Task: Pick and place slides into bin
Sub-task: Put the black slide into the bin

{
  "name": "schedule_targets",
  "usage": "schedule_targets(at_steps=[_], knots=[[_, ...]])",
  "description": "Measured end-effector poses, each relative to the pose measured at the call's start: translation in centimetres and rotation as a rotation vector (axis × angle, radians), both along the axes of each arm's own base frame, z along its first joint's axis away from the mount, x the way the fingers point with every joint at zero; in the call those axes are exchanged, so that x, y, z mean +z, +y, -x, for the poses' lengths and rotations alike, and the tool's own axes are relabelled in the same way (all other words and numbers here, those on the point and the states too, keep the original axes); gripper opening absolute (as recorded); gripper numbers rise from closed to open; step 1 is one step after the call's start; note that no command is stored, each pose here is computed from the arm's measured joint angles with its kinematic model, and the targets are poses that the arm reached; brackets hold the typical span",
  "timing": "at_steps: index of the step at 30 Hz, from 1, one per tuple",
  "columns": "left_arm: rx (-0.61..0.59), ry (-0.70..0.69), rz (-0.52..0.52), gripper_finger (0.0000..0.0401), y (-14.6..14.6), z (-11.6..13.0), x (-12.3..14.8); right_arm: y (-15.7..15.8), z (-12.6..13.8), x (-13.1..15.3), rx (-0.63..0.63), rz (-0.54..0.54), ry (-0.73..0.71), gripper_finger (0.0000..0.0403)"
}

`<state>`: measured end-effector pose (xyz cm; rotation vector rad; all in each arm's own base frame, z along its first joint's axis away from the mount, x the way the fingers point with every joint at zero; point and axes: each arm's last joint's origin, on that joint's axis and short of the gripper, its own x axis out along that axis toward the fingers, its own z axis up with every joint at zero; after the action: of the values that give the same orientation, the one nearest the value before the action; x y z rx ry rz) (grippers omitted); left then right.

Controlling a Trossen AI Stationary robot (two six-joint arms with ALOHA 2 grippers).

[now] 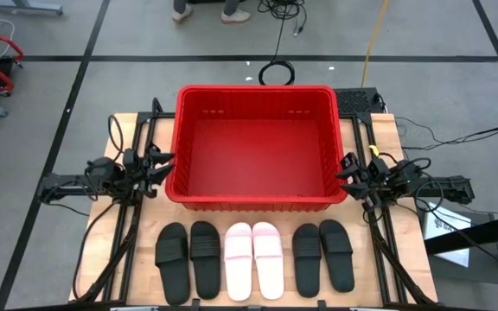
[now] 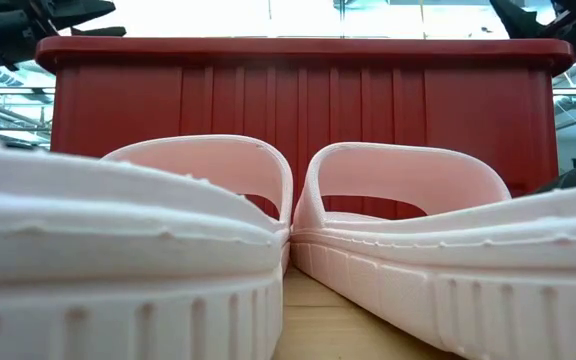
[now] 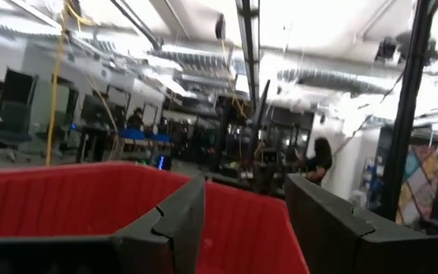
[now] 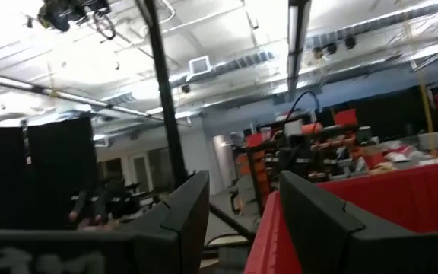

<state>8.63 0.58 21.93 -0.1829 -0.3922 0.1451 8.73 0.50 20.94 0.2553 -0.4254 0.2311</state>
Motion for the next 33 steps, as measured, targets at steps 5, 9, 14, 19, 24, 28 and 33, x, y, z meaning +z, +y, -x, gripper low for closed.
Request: schedule_targets(at_steps=[5,9,14,19,24,28,33], knots=[[0.061,-0.013,-0.041,0.0186,0.1,0.7,1.9,0.0,0.3,0.6,-0.011,-0.001,-0.060,0.0151],[0.075,-0.049,-0.054,0.0186,0.1,1.5,3.8,0.0,0.2,0.7,-0.021,0.030,-0.024,0.0151],[0.079,-0.044,-0.072,0.0186,0.1,2.0,5.8,0.1,1.1,4.0,-0.007,0.063,-0.067,0.0151],[0.035,-0.022,-0.098,0.0186,0.0,1.2,7.7,0.3,1.2,6.7,0.082,0.111,-0.099,0.0151],[-0.020,-0.017,-0.124,0.0186,-0.2,0.0,10.6,0.4,0.7,9.2,0.099,0.140,-0.112,0.0151],[-0.064,-0.037,-0.147,0.0186,-0.3,-0.8,13.8,0.6,0.5,11.8,0.128,0.181,-0.143,0.0151],[-0.131,-0.065,-0.193,0.0186,-0.6,-1.6,17.1,0.7,0.1,15.2,0.172,0.215,-0.177,0.0151]])
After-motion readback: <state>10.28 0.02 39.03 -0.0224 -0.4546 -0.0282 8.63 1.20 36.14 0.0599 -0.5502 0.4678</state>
